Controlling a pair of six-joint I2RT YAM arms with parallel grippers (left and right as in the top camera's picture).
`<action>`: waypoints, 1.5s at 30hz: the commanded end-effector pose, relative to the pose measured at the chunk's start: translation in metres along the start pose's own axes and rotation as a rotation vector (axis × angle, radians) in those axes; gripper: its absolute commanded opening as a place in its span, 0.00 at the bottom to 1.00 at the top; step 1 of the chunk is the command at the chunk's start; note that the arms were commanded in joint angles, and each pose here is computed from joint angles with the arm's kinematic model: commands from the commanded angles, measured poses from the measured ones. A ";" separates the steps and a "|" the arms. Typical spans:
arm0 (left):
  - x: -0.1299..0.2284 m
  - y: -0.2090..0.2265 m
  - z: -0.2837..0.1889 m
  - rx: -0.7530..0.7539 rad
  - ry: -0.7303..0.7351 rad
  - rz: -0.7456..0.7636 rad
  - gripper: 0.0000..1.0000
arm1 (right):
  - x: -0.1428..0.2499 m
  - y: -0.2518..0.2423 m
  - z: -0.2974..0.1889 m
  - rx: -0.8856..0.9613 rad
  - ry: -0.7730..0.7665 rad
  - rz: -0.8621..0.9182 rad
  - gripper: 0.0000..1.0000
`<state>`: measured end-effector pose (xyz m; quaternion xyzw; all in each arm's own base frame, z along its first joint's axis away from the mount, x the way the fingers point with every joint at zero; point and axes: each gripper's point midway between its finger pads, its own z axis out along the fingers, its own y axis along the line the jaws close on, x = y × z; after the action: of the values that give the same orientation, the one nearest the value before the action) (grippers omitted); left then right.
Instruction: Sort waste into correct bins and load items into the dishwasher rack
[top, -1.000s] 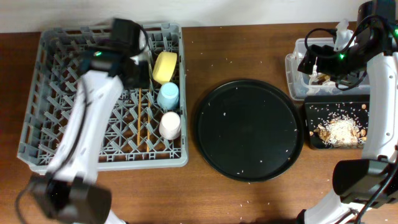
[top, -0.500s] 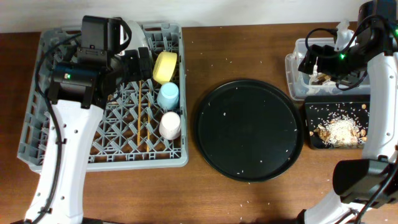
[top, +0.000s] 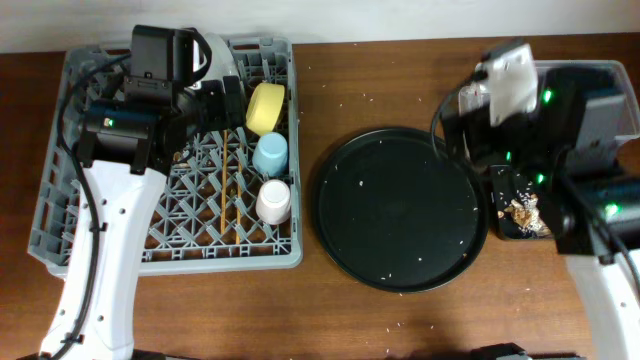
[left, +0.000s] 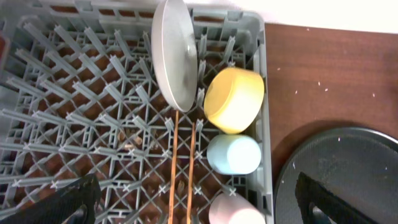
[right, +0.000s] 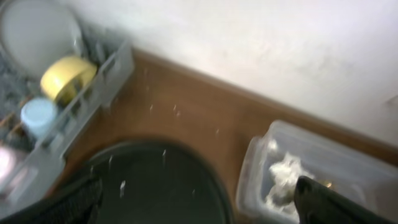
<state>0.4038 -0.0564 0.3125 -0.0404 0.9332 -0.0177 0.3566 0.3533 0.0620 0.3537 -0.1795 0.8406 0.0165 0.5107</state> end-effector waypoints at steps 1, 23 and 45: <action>-0.003 -0.002 0.000 0.008 -0.006 0.000 0.99 | 0.056 0.023 -0.001 -0.047 -0.076 0.030 0.99; -0.003 -0.002 0.000 0.007 -0.007 0.000 0.99 | 0.220 0.051 -0.005 0.067 -0.423 0.158 0.99; 0.129 0.073 -0.039 -0.029 -0.532 -0.044 0.99 | 0.220 0.051 -0.005 0.067 -0.423 0.158 0.99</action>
<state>0.2993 0.0069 0.2718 -0.0939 0.8350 0.0087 0.5421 0.2415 0.0479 0.1606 -0.0929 0.7235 0.0690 0.6805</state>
